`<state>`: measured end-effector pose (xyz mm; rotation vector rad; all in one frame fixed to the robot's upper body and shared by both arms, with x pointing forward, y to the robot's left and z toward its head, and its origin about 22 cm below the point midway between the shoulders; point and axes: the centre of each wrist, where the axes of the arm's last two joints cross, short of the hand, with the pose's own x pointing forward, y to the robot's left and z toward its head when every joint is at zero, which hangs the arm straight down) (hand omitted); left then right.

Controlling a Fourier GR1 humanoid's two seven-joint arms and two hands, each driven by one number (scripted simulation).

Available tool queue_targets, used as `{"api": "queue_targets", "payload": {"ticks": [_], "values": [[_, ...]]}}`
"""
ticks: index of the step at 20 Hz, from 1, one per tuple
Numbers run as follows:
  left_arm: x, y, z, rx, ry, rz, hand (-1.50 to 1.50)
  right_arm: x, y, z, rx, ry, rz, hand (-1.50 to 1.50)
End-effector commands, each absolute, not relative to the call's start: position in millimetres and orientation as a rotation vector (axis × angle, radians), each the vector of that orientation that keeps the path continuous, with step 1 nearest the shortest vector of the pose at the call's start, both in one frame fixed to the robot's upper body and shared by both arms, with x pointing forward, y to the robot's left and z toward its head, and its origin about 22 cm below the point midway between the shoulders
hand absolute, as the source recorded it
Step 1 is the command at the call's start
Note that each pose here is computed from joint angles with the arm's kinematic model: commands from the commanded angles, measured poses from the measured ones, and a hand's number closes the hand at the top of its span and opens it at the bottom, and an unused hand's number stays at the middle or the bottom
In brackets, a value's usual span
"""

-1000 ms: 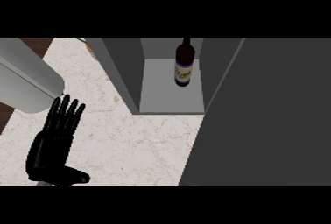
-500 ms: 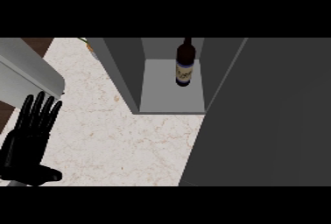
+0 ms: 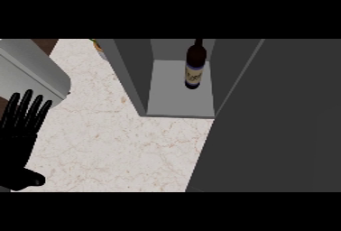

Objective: Pick up the wine, place it into the cabinet and close the cabinet

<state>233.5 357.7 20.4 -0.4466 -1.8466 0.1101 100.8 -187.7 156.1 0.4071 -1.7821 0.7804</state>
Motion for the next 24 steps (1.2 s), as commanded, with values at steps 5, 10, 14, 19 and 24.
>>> {"api": "queue_targets", "payload": {"ticks": [5, 10, 14, 19, 24], "values": [[237.6, 370.1, 28.9, -0.45, -1.846, 0.106, -1.5, 101.3, -151.5, 180.7, 0.678, -1.819, 0.711, 1.5], [241.1, 372.8, 31.4, -0.453, -1.851, 0.075, -1.5, 134.8, -120.6, 183.7, 0.645, -1.817, 0.728, 1.5], [238.8, 382.6, 32.8, -0.447, -1.836, 0.094, -1.5, 151.6, -67.6, 201.3, 0.651, -1.814, 0.721, 1.5], [233.1, 382.6, 18.7, -0.451, -1.845, 0.122, -1.5, 187.6, -20.4, 224.0, 0.596, -1.806, 0.701, 1.5], [230.8, 409.8, 29.8, -0.421, -1.85, 0.117, -1.5, 227.5, 2.1, 247.9, 0.58, -1.789, 0.651, 1.5]]}}
